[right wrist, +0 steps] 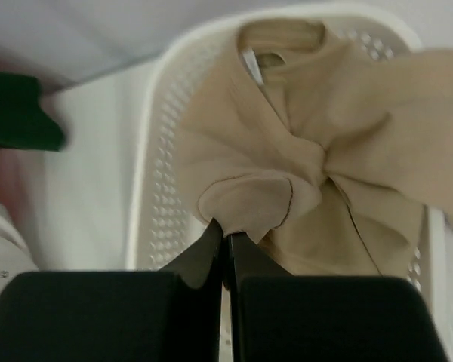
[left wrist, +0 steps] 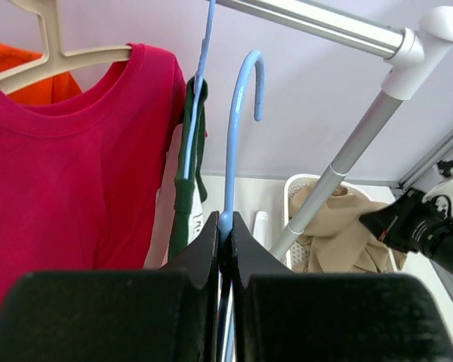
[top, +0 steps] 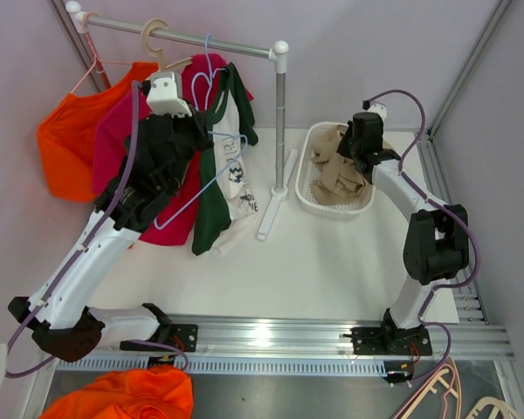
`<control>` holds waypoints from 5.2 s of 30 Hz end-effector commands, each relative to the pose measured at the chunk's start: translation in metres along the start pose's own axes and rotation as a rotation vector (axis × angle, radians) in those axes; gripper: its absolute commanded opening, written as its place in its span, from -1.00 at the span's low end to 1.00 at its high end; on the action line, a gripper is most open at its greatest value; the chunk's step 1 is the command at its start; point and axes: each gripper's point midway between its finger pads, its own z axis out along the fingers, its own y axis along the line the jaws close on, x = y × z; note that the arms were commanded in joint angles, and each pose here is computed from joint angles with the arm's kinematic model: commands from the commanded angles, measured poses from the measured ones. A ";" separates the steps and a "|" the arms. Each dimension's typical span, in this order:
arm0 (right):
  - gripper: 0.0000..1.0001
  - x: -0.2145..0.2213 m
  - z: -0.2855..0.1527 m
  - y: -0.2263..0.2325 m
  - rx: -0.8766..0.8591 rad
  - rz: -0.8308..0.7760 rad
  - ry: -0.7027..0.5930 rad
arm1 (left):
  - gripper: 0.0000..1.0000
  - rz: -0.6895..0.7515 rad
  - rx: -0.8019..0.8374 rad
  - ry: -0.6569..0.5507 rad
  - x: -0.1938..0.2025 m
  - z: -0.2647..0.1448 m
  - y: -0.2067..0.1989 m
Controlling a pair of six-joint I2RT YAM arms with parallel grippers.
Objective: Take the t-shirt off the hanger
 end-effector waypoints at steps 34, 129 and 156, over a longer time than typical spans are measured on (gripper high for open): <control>0.99 -0.051 -0.156 0.028 -0.057 -0.050 -0.162 | -0.99 0.018 0.173 -0.286 -0.063 0.081 -0.066; 0.99 -0.050 -0.186 0.047 -0.242 -0.046 -0.160 | -0.99 0.015 -0.028 -0.277 -0.112 0.043 0.033; 0.99 0.101 -0.394 0.232 -1.184 -0.485 -0.149 | -0.99 -0.051 -0.517 -0.114 -0.031 -0.027 0.054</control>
